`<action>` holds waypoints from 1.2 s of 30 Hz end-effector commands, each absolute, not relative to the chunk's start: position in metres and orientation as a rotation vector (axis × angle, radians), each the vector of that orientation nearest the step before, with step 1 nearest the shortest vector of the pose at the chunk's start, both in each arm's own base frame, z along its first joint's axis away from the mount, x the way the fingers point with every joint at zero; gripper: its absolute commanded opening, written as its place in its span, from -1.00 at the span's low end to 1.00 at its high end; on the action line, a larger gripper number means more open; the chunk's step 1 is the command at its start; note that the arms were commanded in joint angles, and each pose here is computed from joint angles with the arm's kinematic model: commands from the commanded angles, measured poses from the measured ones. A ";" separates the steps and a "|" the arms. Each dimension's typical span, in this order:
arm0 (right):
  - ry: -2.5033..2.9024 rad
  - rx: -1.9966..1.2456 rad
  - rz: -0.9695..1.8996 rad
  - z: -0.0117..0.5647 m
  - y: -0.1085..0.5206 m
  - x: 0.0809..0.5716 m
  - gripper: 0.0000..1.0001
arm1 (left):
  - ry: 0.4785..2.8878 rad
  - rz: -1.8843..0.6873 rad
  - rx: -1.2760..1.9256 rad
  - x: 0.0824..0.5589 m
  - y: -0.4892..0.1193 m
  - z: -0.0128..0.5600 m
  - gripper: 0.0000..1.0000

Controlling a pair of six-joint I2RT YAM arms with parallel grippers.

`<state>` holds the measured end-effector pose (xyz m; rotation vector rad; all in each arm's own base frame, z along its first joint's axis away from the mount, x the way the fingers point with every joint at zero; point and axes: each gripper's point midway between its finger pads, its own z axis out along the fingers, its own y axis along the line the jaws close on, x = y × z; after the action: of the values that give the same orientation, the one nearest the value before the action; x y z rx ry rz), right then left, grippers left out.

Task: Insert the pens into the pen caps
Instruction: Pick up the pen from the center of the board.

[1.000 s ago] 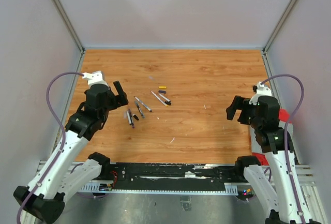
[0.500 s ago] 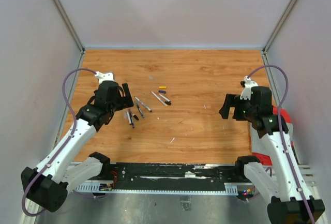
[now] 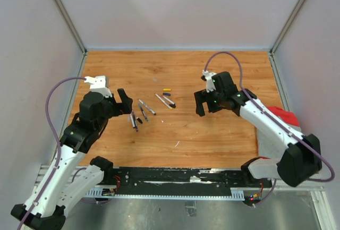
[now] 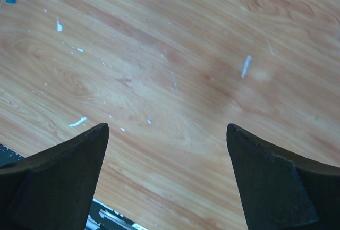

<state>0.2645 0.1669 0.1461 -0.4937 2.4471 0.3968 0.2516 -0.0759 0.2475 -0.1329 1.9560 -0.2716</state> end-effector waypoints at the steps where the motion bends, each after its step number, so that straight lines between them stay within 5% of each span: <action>1: 2.347 -0.626 0.403 0.160 0.210 0.297 0.84 | 1.934 -0.291 -0.080 0.251 -0.079 0.255 0.99; 10: 2.352 -0.850 0.450 0.133 0.287 0.329 0.36 | 1.931 -0.291 -0.083 0.254 -0.081 0.244 0.98; 36: 2.406 -0.996 0.449 0.072 0.378 0.390 -0.04 | 1.931 -0.259 -0.104 0.256 -0.075 0.241 0.98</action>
<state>0.3979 0.3659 0.0745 -0.9431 2.3964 0.4359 0.2508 -0.0772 0.2349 -0.1024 1.9630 -0.2684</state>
